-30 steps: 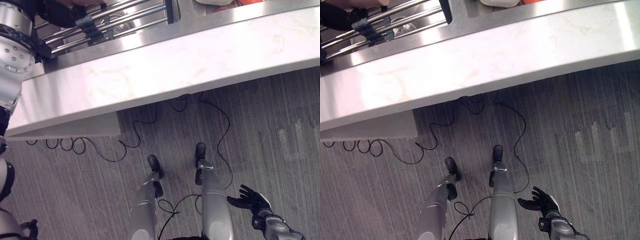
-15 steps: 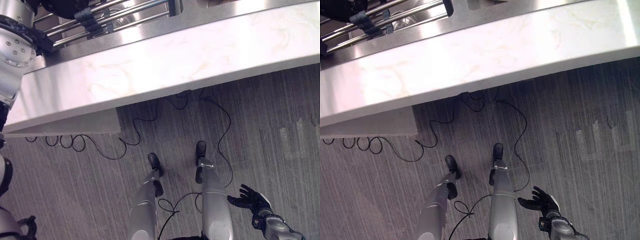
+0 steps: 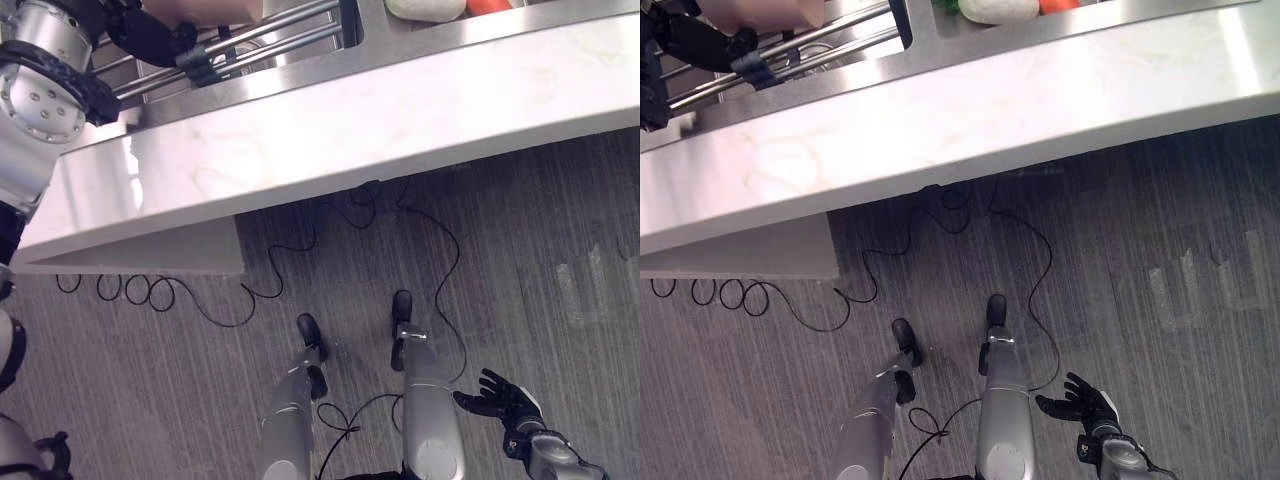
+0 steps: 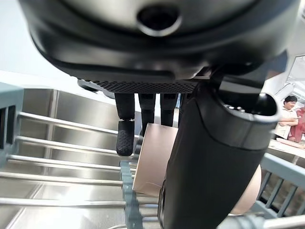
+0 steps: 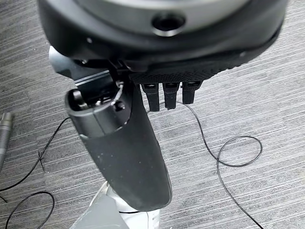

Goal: Place the dishes in the dishwasher.

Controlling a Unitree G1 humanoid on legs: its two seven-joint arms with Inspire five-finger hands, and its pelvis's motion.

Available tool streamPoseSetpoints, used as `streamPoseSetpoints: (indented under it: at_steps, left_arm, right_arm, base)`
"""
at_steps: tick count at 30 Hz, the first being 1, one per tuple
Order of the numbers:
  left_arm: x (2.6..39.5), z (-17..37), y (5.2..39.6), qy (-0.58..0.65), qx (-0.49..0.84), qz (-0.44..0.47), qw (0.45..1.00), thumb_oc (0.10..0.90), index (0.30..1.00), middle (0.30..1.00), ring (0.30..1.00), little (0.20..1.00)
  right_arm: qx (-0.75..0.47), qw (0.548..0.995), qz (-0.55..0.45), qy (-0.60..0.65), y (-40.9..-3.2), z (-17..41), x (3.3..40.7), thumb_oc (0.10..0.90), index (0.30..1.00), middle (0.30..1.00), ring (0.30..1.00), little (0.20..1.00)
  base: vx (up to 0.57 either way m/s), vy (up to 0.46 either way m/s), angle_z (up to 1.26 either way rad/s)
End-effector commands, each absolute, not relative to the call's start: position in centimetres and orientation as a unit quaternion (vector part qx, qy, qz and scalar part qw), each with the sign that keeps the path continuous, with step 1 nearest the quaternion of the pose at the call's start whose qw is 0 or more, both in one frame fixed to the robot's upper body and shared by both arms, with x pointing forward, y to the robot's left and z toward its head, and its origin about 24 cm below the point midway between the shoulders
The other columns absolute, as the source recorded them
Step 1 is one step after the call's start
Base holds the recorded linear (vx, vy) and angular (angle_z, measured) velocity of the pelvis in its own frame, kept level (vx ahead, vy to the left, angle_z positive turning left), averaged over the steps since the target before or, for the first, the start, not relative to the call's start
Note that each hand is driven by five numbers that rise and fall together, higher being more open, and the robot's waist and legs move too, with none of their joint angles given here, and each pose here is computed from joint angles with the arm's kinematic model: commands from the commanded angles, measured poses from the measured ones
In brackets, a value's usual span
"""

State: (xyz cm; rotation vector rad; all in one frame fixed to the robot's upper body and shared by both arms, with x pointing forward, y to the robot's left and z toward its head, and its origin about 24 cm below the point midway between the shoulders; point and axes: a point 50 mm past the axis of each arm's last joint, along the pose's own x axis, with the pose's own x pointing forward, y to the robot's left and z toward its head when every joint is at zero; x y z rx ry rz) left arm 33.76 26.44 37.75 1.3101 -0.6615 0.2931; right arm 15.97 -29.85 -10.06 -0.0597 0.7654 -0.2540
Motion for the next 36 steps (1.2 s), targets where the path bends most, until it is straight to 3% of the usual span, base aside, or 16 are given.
streamPoseSetpoints:
  at_steps: [1, 4, 7, 15, 21, 26, 31, 36]
  left_arm:
    - [28.2, 45.1, 27.3, -0.441, 0.575, 0.258, 0.639, 0.4, 0.3, 0.3, 0.3, 0.3]
    - [27.4, 45.9, 27.0, -0.463, 0.564, 0.272, 0.627, 0.4, 0.3, 0.3, 0.3, 0.3]
    - [25.6, 46.8, 26.4, -0.53, 0.572, 0.323, 0.537, 0.4, 0.3, 0.3, 0.3, 0.3]
    - [23.4, 47.3, 26.6, -0.577, 0.536, 0.342, 0.512, 0.4, 0.3, 0.3, 0.3, 0.3]
    - [22.9, 46.8, 27.4, -0.567, 0.522, 0.344, 0.536, 0.4, 0.3, 0.3, 0.3, 0.3]
    - [22.6, 44.9, 30.5, -0.513, 0.473, 0.313, 0.644, 0.4, 0.3, 0.3, 0.3, 0.3]
    - [22.1, 43.7, 32.7, -0.459, 0.484, 0.331, 0.667, 0.4, 0.3, 0.3, 0.3, 0.3]
    - [21.7, 42.5, 33.4, -0.461, 0.459, 0.318, 0.689, 0.4, 0.3, 0.3, 0.3, 0.3]
  right_arm:
    - [-0.052, 0.912, -0.144, 0.381, -31.6, -9.9, 14.0, 0.8, 0.9, 0.9, 0.9, 0.9]
    - [-0.052, 0.911, -0.145, 0.382, -31.5, -9.9, 14.0, 0.8, 0.9, 0.9, 0.9, 0.9]
    - [-0.054, 0.907, -0.148, 0.39, -31.6, -10.1, 13.5, 0.8, 0.9, 0.9, 0.9, 0.9]
    - [-0.063, 0.898, -0.142, 0.411, -31.5, -10.8, 12.4, 0.8, 0.9, 0.9, 0.9, 0.9]
    - [-0.055, 0.892, -0.144, 0.426, -31.6, -11.2, 11.5, 0.8, 0.9, 0.9, 0.9, 0.9]
    - [-0.054, 0.874, -0.139, 0.463, -31.1, -12.4, 9.3, 0.8, 0.9, 0.9, 0.9, 0.9]
    - [-0.096, 0.841, -0.097, 0.523, -31.2, -13.3, 6.9, 0.8, 0.9, 0.9, 0.9, 0.9]
    - [-0.062, 0.816, -0.145, 0.556, -31.4, -13.9, 4.5, 0.8, 0.9, 0.9, 0.9, 0.9]
  base:
    - [0.03, -0.013, 0.08]
    - [0.01, -0.008, 0.17]
    - [0.04, 0.001, 0.2]
    - [0.05, -0.007, 0.14]
    - [0.03, -0.054, 0.1]
    - [0.1, -0.133, 0.01]
    - [0.14, -0.163, 0.07]
    - [-0.16, -0.107, 0.78]
